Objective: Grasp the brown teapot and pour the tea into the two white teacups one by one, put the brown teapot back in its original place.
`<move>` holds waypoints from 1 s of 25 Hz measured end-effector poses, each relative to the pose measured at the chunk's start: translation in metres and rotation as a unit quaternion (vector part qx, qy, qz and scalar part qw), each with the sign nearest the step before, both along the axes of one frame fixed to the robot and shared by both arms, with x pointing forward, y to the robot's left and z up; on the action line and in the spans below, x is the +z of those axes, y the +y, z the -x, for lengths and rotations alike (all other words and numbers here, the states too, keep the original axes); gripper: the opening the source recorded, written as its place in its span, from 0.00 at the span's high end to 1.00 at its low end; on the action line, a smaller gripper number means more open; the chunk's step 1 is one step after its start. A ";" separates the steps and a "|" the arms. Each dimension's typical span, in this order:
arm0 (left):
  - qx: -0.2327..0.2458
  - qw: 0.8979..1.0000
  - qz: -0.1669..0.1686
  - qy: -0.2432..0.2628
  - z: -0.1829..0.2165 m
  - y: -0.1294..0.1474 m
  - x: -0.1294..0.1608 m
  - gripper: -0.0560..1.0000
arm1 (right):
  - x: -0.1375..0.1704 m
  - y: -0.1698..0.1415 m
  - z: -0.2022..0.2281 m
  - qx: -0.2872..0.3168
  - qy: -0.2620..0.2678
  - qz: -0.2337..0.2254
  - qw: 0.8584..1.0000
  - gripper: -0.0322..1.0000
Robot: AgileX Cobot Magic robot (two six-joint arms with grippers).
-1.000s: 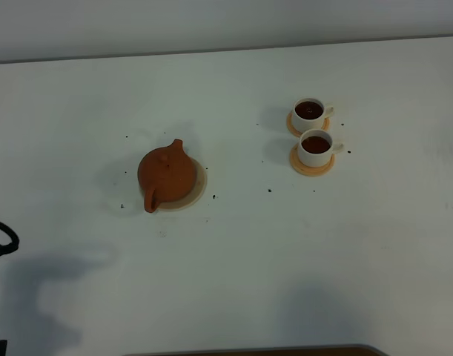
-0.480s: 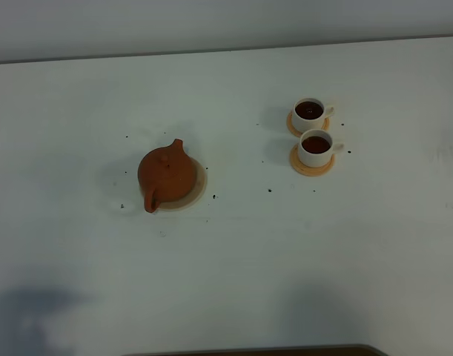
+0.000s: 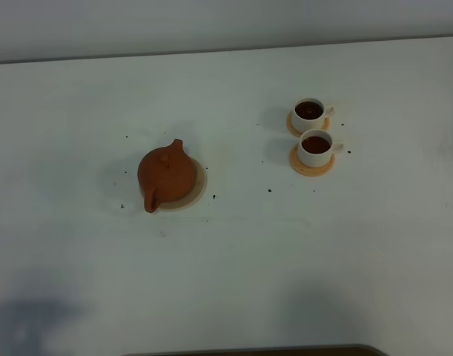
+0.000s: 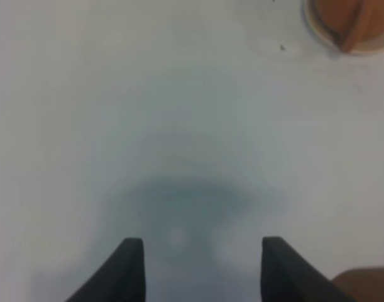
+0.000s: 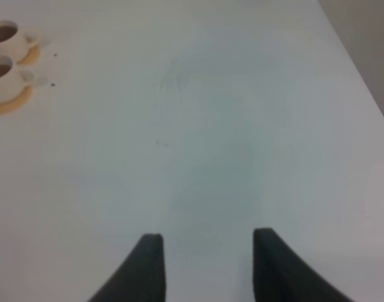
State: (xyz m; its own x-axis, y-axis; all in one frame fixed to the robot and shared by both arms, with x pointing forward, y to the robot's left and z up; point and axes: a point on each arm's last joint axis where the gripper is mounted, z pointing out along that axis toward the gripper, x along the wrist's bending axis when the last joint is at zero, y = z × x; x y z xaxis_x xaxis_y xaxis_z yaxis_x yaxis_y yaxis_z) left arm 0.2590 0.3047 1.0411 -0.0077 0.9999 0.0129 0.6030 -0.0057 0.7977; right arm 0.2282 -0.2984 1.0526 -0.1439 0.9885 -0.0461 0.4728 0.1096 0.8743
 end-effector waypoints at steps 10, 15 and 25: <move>0.022 0.999 0.001 -0.040 0.012 0.001 0.001 0.51 | 0.000 0.000 0.000 0.000 0.000 0.000 1.000 0.62; 0.022 0.997 0.001 -0.067 0.020 0.001 0.001 0.51 | 0.000 0.000 0.000 0.000 0.000 0.000 1.000 0.62; 0.022 0.997 0.001 -0.072 0.021 0.001 0.001 0.51 | 0.000 0.000 0.000 0.013 0.000 0.000 1.000 0.62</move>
State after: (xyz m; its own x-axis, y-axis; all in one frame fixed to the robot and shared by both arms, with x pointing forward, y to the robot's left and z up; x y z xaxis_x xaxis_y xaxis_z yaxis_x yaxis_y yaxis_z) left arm 0.2377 0.3054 1.0421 -0.0537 0.9985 0.0064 0.4815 0.0203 0.8762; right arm 0.2282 -0.2987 1.0526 -0.1695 0.9845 -0.0461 0.4698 0.1218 0.8743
